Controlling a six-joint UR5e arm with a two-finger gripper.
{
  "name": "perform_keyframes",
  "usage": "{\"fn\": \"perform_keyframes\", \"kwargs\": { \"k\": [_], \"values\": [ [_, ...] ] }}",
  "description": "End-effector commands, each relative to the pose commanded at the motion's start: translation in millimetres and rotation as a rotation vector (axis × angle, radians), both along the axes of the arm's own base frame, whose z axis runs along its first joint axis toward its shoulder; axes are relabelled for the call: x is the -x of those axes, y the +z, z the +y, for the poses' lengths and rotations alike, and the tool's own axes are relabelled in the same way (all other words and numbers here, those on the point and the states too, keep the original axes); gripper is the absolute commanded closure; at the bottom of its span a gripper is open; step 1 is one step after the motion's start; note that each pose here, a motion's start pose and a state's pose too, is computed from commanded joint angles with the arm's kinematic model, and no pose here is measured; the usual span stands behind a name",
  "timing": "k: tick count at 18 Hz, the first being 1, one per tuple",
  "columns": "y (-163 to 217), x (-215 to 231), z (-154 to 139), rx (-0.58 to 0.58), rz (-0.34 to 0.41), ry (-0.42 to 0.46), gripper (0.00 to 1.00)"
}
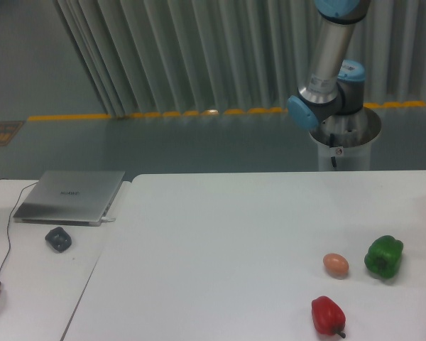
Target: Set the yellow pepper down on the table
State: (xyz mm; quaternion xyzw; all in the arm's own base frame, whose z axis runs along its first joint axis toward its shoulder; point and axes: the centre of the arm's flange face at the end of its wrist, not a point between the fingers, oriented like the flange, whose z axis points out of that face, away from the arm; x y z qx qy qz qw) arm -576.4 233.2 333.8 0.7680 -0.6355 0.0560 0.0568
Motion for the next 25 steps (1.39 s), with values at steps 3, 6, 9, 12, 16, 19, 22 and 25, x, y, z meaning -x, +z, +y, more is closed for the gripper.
{"fn": "perform_keyframes", "kwargs": {
  "k": [3, 6, 9, 12, 16, 19, 22, 25],
  "values": [
    [-5, 6, -5, 0.001, -0.002, -0.016, 0.0],
    [-8, 14, -16, -0.001, 0.003, -0.027, 0.0],
    [-13, 17, -22, 0.0, -0.005, -0.024, 0.0],
    [-20, 20, -28, -0.002, -0.018, -0.013, 0.0],
    [-24, 21, -28, 0.001, -0.024, -0.013, 0.0],
    [-25, 21, -29, 0.003, -0.026, -0.01, 0.0],
    [-31, 22, -32, 0.004, -0.037, -0.005, 0.0],
    [-37, 24, -34, 0.007, -0.046, -0.004, 0.0]
  ]
}}
